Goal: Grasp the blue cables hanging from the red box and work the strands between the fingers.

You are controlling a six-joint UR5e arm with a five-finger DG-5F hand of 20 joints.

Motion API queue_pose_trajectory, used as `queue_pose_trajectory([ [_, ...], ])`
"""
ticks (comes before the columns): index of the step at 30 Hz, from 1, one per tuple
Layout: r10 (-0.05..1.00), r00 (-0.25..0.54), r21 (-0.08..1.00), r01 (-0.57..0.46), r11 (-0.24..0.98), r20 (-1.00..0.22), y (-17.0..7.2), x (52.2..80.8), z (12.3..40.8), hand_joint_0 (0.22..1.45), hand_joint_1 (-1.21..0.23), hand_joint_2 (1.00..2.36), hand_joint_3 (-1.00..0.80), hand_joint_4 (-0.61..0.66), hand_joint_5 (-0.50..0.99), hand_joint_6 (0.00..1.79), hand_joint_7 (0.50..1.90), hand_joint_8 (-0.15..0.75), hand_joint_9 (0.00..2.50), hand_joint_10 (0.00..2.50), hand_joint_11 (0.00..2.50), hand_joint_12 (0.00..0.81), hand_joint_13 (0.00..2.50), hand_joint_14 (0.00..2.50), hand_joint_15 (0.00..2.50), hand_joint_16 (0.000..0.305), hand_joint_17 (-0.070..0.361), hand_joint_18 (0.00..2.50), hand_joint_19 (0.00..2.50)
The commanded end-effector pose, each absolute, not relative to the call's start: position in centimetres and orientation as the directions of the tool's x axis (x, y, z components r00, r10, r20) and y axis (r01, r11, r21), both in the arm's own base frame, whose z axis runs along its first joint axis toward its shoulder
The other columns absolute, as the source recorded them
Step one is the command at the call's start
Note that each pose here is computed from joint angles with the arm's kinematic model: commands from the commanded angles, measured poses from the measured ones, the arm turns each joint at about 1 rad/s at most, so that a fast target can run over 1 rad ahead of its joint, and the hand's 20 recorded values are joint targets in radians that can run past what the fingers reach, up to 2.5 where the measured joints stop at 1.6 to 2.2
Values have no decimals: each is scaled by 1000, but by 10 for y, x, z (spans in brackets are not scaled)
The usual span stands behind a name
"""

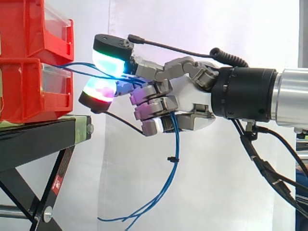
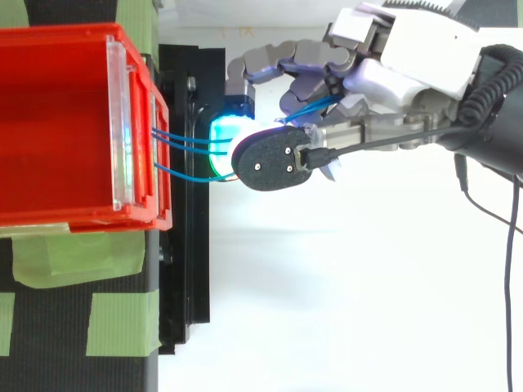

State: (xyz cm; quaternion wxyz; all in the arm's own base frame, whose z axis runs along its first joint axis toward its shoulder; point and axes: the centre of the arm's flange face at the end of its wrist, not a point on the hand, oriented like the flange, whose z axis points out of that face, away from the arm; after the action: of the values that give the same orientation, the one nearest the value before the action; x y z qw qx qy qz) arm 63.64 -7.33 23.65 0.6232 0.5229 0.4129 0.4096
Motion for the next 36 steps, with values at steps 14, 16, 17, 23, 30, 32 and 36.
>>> queue_pose_trajectory([
  [14, 942, 325, 989, -91, 116, -81, -74, 636, 243, 854, -602, 1012, -699, 250, 176, 496, 1262, 425, 1020, 2500, 2500, 525, 1243, 2500, 1711, 57, 128, 1594, 827],
  [16, 941, 327, 989, -90, 116, -81, -75, 636, 243, 853, -602, 1013, -693, 256, 176, 498, 1261, 431, 1022, 2500, 2500, 524, 1243, 2500, 1706, 57, 128, 1594, 827],
  [17, 941, 328, 989, -93, 116, -79, -75, 636, 245, 854, -602, 1012, -696, 257, 176, 496, 1268, 425, 1020, 2500, 2500, 517, 1239, 2500, 1709, 57, 128, 1594, 826],
  [23, 940, 330, 988, -98, 122, -83, -76, 639, 248, 866, -603, 1014, -654, 250, 176, 504, 1259, 427, 1018, 2500, 2500, 515, 1239, 2500, 1688, 56, 127, 1592, 835],
  [30, 933, 342, 983, -103, 154, -111, -79, 644, 257, 887, -611, 1019, -451, 244, 173, 534, 1261, 425, 1020, 2500, 2500, 520, 1245, 2500, 1699, 56, 127, 1598, 842],
  [32, 932, 343, 982, -103, 159, -115, -79, 644, 258, 888, -611, 1020, -388, 242, 171, 543, 1260, 428, 1020, 2500, 2500, 520, 1248, 2500, 1696, 57, 128, 1606, 831],
  [36, 931, 343, 981, -99, 168, -125, -79, 644, 258, 893, -614, 1020, -311, 239, 168, 578, 1232, 434, 1026, 2500, 2500, 523, 1261, 2500, 1703, 60, 135, 1630, 783],
])
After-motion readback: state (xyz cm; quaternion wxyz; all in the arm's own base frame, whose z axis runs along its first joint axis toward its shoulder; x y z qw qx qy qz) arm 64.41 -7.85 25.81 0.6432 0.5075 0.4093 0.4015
